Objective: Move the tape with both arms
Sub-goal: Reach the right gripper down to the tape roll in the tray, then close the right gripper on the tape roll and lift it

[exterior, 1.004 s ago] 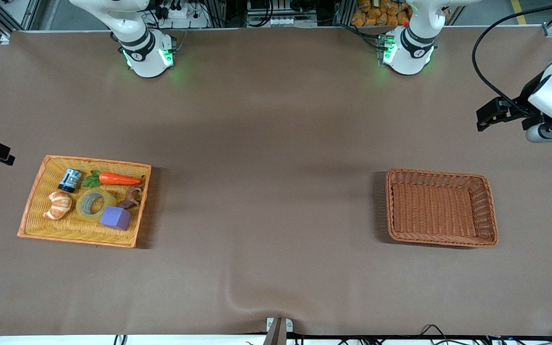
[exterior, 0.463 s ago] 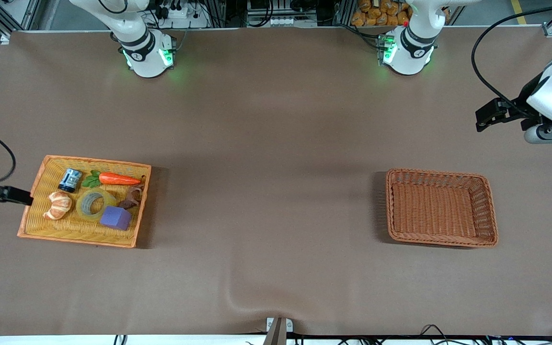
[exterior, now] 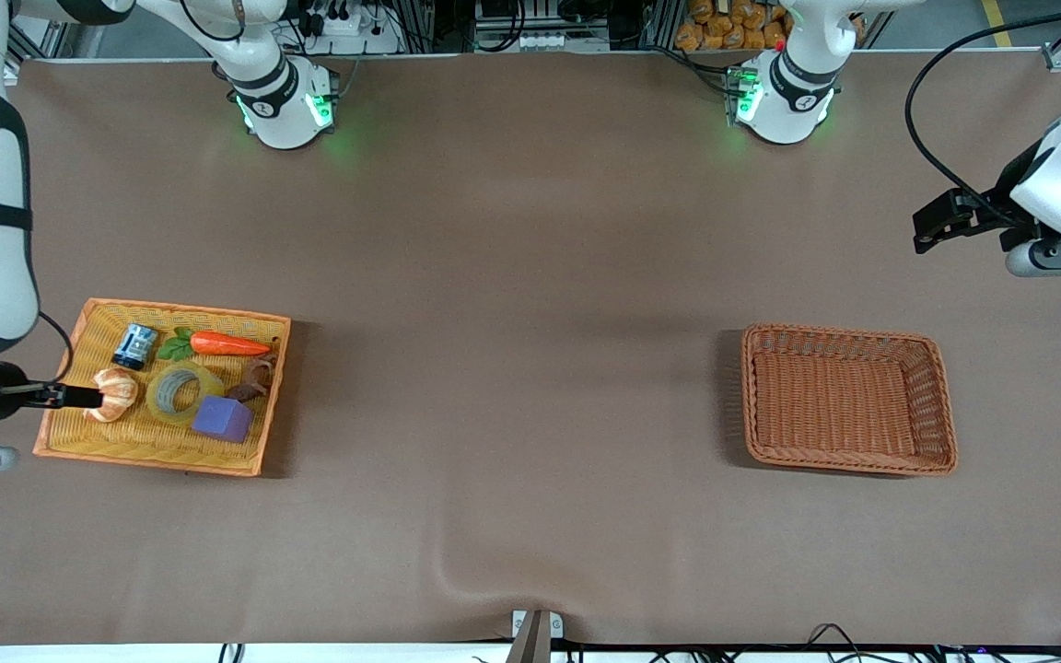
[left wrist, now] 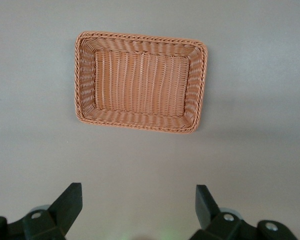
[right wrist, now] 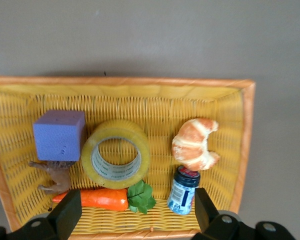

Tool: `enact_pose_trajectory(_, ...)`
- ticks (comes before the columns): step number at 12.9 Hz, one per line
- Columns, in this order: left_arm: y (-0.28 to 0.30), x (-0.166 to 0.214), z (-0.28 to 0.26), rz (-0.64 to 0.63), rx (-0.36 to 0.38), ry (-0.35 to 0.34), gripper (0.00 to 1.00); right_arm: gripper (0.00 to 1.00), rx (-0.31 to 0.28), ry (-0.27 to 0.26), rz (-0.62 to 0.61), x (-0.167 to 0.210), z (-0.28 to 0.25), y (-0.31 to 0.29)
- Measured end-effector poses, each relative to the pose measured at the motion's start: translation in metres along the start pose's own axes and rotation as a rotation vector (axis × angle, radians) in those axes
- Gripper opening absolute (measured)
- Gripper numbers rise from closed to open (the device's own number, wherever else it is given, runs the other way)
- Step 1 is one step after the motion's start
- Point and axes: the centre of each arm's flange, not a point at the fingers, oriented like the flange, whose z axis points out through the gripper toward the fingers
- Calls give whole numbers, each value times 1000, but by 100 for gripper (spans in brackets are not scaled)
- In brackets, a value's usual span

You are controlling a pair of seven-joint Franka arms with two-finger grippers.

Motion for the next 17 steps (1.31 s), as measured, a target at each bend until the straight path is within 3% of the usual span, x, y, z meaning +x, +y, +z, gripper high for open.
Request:
enact_pose_trajectory(5,0,0,0,0,0,0,100,100,10,-26,-1,3,67,-2)
enact_pose_trajectory(10,0,0,0,0,0,0,100,100,105,-45,77,7,121,19)
enact_pose_trajectory(17,0,0,0,0,0,0,100,100,114,-80,79,-3,169,13)
